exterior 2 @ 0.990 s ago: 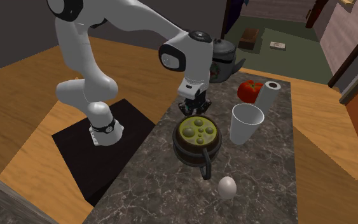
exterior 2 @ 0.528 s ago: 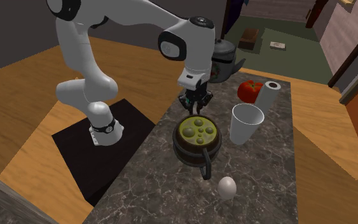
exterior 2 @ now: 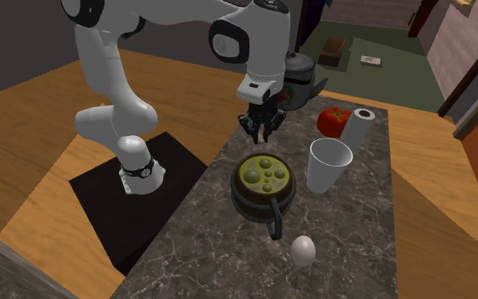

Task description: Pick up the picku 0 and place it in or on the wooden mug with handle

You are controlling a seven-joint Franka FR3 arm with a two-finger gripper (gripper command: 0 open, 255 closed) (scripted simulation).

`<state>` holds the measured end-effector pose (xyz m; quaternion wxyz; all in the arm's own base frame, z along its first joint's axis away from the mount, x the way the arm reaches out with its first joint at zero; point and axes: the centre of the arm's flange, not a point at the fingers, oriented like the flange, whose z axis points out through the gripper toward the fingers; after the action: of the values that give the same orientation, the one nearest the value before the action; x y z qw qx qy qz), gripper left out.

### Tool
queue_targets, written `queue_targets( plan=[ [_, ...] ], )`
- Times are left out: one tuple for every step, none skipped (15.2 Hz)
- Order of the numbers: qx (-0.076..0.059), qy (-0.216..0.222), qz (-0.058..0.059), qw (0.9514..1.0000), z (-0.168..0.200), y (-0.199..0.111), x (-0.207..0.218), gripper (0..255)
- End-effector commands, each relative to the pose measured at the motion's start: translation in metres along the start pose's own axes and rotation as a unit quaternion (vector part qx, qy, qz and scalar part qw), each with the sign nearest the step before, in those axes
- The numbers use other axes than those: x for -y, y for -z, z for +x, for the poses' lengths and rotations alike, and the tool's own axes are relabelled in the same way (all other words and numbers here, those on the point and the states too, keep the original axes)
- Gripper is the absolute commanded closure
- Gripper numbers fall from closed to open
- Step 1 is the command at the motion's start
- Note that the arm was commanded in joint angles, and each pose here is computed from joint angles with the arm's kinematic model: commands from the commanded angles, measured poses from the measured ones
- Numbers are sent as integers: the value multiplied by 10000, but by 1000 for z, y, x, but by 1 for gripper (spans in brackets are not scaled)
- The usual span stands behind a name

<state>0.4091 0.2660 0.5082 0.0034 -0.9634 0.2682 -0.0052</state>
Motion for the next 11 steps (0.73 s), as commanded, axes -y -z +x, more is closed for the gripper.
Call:
queue_targets(
  plan=[
    [1,0,-2,10000,1,10,0,255],
    [1,0,-2,10000,1,15,0,255],
    [1,0,-2,10000,1,21,0,255],
    [1,0,-2,10000,2,26,0,255],
    [1,0,-2,10000,2,31,0,255],
    [1,0,-2,10000,2,36,0,255],
    [1,0,-2,10000,2,42,1,255],
    [1,0,-2,10000,2,47,1,255],
    [1,0,-2,10000,2,52,1,255],
    [1,0,-2,10000,2,58,1,255],
    [1,0,-2,10000,2,60,1,255]
  ],
)
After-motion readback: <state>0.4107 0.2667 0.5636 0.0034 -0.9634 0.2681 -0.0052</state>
